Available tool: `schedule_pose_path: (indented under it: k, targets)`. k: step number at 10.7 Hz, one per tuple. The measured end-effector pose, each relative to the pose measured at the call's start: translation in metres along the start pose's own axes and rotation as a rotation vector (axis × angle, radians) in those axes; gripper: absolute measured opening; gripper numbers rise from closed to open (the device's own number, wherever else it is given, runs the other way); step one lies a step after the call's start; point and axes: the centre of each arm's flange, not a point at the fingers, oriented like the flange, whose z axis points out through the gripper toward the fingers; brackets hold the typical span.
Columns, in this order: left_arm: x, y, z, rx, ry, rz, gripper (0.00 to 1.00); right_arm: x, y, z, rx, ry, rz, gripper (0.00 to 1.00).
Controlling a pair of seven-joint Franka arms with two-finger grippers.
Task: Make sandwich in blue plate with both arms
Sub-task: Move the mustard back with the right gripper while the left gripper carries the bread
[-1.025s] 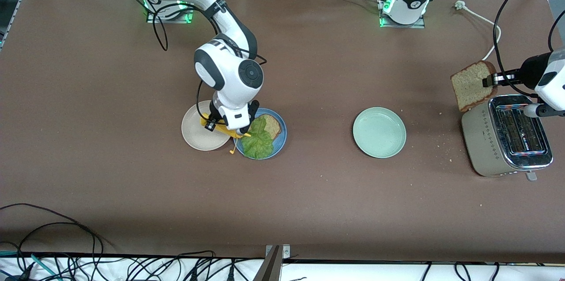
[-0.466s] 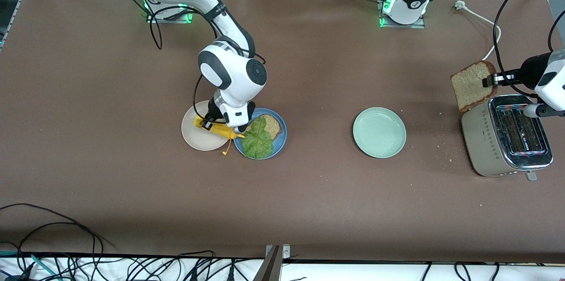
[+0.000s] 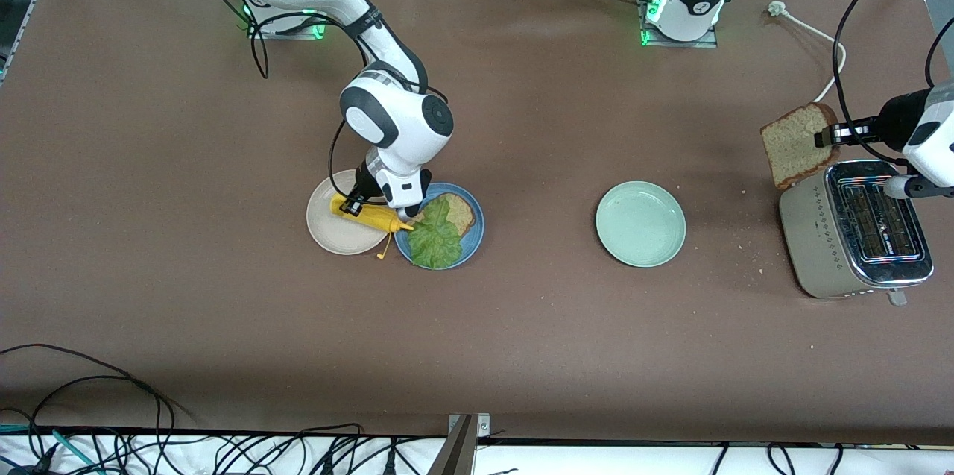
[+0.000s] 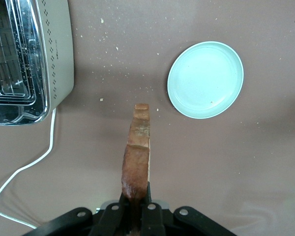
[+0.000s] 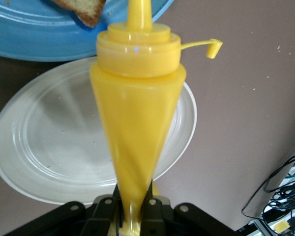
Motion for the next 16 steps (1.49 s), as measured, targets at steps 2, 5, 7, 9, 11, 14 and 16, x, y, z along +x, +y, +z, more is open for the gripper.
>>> schedule_pose_path:
  k: [2, 5, 7, 9, 11, 14, 16]
  targets:
    - [0.000, 0.000, 0.001, 0.000, -0.002, 0.000, 0.09, 0.001, -0.001, -0.002, -0.009, 0.002, -0.005, 0.15]
    - [0.001, 0.000, 0.003, 0.000, -0.007, 0.000, 0.09, 0.001, -0.001, -0.002, -0.009, 0.002, -0.006, 0.15]
    - [0.001, 0.000, 0.003, 0.001, -0.008, 0.000, 0.09, 0.001, 0.000, -0.002, -0.010, 0.004, -0.004, 0.15]
    - [0.001, 0.000, 0.004, 0.000, -0.009, 0.000, 0.09, -0.007, 0.013, -0.012, 0.039, 0.049, 0.023, 0.15]
    - [0.002, 0.000, 0.006, 0.001, -0.012, 0.000, 0.09, -0.034, 0.043, -0.029, 0.155, 0.118, 0.035, 0.15]
    - [0.002, 0.001, 0.009, 0.001, -0.013, 0.001, 0.09, -0.077, 0.087, -0.032, 0.312, 0.219, 0.029, 0.15]
    - [0.003, 0.003, 0.010, 0.002, -0.013, 0.004, 0.09, -0.095, 0.104, -0.023, 0.389, 0.277, 0.008, 0.15]
